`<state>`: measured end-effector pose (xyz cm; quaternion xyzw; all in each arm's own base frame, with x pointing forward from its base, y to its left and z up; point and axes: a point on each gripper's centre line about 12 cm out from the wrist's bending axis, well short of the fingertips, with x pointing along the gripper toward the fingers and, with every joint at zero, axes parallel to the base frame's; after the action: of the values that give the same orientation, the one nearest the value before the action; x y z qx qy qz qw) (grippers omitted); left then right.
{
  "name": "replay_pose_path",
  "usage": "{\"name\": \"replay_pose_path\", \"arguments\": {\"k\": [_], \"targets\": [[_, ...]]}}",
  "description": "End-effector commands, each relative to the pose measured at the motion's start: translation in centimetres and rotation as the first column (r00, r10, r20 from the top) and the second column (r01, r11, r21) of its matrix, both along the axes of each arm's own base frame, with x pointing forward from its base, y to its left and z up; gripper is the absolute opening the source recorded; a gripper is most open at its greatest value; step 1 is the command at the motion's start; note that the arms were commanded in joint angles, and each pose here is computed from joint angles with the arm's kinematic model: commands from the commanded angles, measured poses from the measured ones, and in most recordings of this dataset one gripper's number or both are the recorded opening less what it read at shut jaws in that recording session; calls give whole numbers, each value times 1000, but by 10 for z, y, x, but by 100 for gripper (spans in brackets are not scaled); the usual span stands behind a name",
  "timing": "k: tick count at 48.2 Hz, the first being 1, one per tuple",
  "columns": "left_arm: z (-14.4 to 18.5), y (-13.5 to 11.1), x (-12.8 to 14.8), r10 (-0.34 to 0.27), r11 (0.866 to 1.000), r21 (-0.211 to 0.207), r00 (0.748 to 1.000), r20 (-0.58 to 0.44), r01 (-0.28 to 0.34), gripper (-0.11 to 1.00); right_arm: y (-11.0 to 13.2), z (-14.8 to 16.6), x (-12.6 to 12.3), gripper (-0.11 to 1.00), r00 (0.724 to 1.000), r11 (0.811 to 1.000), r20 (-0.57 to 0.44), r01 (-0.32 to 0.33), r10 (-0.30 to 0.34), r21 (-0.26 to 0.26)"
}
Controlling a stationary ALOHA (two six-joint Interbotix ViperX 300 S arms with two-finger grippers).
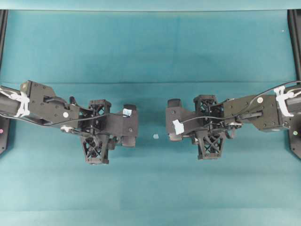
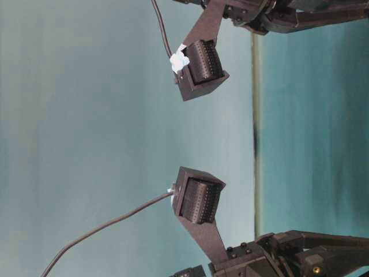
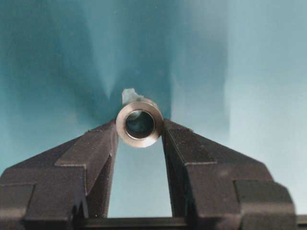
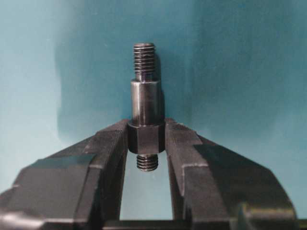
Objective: Insert the washer onto the shaft with both hands.
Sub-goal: 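Close left gripper on washer and right gripper on shaft collar, then lift both objects and rotate grippers to face each other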
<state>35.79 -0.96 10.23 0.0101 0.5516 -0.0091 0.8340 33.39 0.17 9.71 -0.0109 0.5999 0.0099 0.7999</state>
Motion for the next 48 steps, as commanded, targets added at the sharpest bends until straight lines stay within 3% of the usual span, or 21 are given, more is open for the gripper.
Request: {"name": "replay_pose_path", "arguments": {"k": [1, 48], "targets": [[9, -1, 5, -5, 1000, 2, 1000, 28, 5, 35, 3, 4, 4, 1, 1000, 1000, 18, -3, 3, 4], [12, -1, 7, 1, 1000, -4, 997, 72, -1, 35, 6, 13, 2, 1, 998, 1000, 55, 2, -3, 16]]}}
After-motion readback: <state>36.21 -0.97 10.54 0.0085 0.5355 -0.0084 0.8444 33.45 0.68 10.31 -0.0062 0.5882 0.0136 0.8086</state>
